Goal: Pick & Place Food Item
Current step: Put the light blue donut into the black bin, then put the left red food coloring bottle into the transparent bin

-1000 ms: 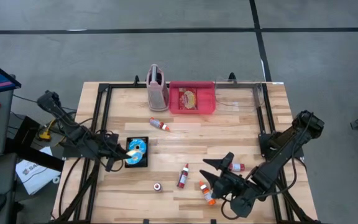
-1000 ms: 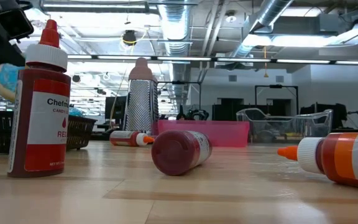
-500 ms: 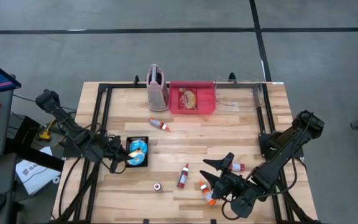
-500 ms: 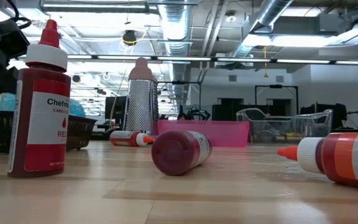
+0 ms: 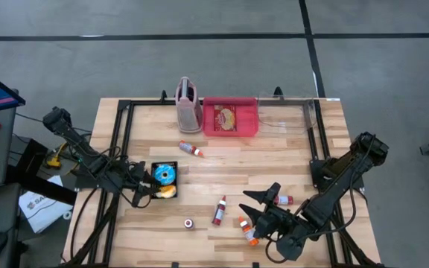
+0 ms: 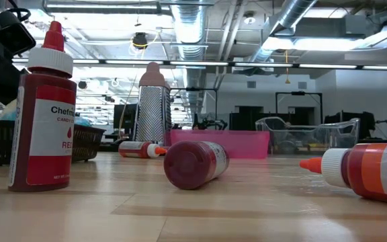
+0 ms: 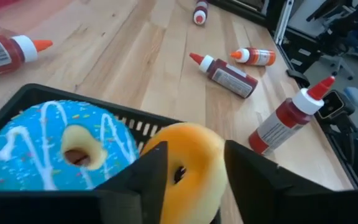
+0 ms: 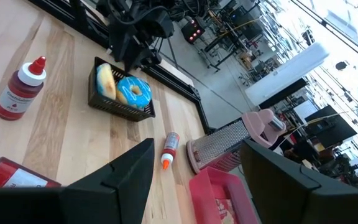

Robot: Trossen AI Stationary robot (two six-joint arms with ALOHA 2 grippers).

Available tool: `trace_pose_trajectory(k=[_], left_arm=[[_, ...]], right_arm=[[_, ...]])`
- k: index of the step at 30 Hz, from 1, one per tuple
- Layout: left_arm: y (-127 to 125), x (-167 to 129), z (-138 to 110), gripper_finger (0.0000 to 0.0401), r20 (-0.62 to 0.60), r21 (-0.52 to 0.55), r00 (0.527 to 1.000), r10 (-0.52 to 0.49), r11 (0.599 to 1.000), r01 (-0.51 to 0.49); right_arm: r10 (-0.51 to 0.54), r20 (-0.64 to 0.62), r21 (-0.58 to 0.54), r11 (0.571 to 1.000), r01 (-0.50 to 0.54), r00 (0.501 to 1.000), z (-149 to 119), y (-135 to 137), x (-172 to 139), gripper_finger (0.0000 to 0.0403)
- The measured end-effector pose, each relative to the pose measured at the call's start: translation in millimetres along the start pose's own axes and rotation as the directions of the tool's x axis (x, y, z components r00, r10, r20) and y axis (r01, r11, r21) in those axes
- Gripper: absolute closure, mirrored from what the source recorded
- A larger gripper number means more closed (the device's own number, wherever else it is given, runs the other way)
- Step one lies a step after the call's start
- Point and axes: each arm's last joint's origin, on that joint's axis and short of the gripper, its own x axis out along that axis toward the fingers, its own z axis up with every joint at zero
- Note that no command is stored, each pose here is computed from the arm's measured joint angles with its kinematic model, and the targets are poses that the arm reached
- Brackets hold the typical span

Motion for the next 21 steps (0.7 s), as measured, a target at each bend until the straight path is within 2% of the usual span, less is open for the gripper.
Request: trace_pose_trajectory(k=[5,10,13,18,21], left_arm=[[1.3,0.0,1.0,0.0206,0.035,0.017,0.998,0.043,0.999,-0.044],[-0.8,-0.2,4.8,0.0194,0.08,0.04,0.996,0.041,0.998,-0.045],[-4.3,-0.5,9.5,0.0196,0.118,0.043,0.993,0.011,0.999,-0.016],[-13.7,-2.4,18.9,0.0202,0.161,0.071,0.978,-0.131,0.99,0.121],[-16.5,-3.0,20.9,0.0203,0.169,0.062,0.971,-0.172,0.985,0.164]], right_arm=[[0.0,0.0,0.004,1.0,0.0,1.0,0.0,0.0,0.0,0.0172],[0.0,0.0,0.011,1.0,0.0,1.0,0.0,0.0,-0.1,0.0172],[0.0,0.0,0.011,1.0,0.0,1.0,0.0,0.0,0.0,0.0172],[0.0,-0.004,0.026,1.0,0.0,1.0,-1.1,0.1,-0.1,0.0172],[0.001,-0.016,0.039,0.999,0.0,1.0,-4.2,0.4,-0.5,0.0172]])
